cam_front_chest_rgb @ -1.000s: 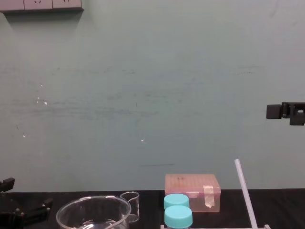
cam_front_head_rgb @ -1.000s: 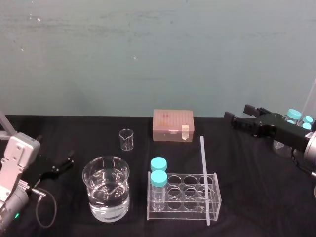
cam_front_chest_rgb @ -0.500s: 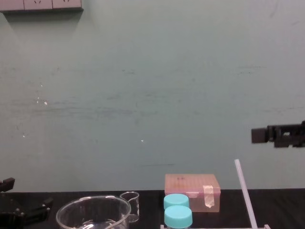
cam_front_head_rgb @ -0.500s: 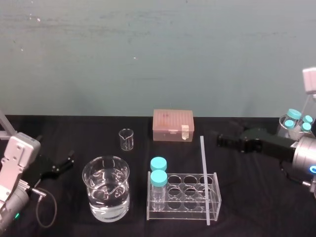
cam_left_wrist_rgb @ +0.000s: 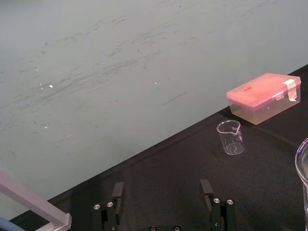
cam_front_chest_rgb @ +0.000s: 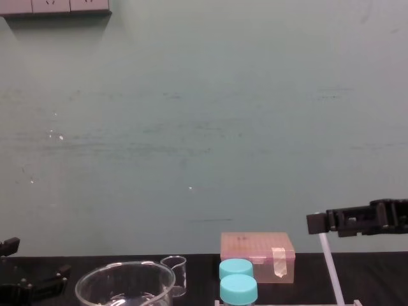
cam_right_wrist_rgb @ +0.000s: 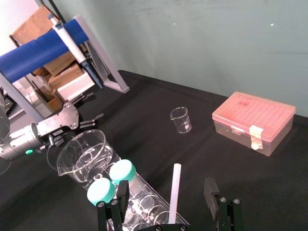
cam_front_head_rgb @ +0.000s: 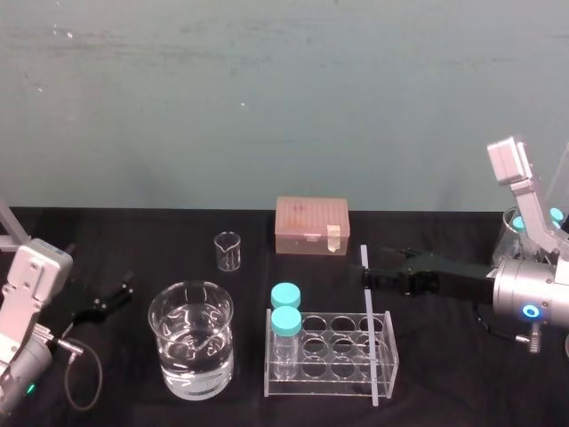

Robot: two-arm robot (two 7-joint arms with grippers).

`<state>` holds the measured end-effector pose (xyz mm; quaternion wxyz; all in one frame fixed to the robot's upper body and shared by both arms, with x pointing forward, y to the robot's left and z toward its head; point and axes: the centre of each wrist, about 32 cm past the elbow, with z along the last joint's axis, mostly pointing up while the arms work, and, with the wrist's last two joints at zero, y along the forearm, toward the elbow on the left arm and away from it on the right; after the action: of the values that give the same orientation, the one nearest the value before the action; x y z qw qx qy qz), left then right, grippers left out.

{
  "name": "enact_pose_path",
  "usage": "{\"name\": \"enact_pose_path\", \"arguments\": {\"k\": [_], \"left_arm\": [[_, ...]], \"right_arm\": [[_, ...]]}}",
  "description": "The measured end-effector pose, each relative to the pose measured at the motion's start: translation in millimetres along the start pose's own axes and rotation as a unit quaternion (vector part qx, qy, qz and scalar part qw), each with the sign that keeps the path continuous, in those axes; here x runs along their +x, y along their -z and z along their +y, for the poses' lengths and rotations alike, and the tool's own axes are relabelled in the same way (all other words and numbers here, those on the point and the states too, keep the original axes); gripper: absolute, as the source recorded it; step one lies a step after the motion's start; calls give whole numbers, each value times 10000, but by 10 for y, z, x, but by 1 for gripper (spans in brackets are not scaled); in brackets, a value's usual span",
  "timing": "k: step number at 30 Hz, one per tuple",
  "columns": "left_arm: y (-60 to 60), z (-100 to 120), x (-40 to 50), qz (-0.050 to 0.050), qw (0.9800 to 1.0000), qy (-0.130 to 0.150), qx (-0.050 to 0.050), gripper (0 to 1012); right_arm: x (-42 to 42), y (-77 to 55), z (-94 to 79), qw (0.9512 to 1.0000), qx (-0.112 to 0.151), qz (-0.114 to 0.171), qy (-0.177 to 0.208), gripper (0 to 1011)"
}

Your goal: Pick up the stirring rod with one hand, then place it down.

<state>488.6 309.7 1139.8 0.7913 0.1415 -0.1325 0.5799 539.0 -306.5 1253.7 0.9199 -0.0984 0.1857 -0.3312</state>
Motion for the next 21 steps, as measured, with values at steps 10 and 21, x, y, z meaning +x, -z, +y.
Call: {"name": "enact_pose_path", "arguments": {"k": [10, 21], "left_arm": [[0, 0, 0, 0, 10000, 0, 0, 1005], [0, 0, 0, 0, 10000, 0, 0, 1005]], "right_arm": [[100, 37, 147, 9997, -186, 87, -113, 1003], [183, 18, 215, 9993, -260, 108, -243, 1003]]}}
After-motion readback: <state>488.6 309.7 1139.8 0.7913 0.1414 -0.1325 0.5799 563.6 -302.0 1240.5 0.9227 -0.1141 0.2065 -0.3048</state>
